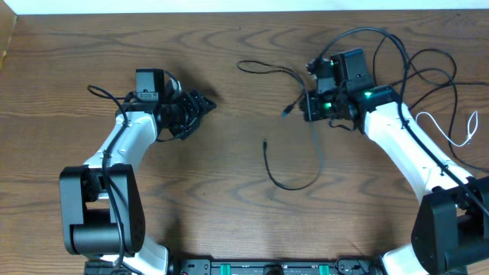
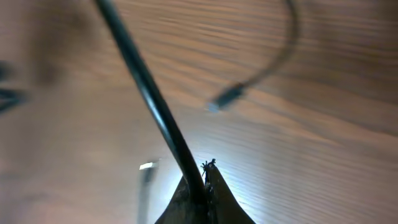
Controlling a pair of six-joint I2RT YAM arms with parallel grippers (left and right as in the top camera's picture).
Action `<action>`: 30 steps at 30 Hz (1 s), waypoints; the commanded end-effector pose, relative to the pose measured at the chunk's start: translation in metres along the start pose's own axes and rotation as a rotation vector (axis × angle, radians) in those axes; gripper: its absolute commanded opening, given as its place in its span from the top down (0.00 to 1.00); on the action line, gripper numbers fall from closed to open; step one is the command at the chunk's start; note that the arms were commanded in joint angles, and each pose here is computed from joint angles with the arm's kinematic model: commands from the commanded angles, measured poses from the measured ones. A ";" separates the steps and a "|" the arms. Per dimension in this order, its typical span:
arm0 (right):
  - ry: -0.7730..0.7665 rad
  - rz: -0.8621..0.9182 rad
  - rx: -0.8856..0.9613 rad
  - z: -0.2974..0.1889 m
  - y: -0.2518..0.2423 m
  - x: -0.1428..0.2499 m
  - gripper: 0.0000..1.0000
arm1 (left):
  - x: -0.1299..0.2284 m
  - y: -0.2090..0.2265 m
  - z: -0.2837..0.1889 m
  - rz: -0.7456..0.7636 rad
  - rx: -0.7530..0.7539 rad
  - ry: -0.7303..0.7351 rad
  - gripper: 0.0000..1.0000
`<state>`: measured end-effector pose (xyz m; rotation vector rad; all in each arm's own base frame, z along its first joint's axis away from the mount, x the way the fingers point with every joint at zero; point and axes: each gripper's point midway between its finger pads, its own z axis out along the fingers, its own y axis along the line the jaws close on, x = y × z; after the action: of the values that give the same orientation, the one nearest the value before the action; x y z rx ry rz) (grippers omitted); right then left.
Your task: Untangle cables
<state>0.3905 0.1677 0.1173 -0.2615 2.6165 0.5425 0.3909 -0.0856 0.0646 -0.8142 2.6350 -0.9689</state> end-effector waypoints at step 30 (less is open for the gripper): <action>0.080 0.204 0.734 0.001 -0.268 0.035 0.99 | 0.043 -0.017 0.026 0.147 -0.077 0.057 0.23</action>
<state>0.4412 -0.0281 0.0237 0.1010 2.7108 -0.1906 0.3738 -0.1321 0.0566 -0.6365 2.7427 -0.8902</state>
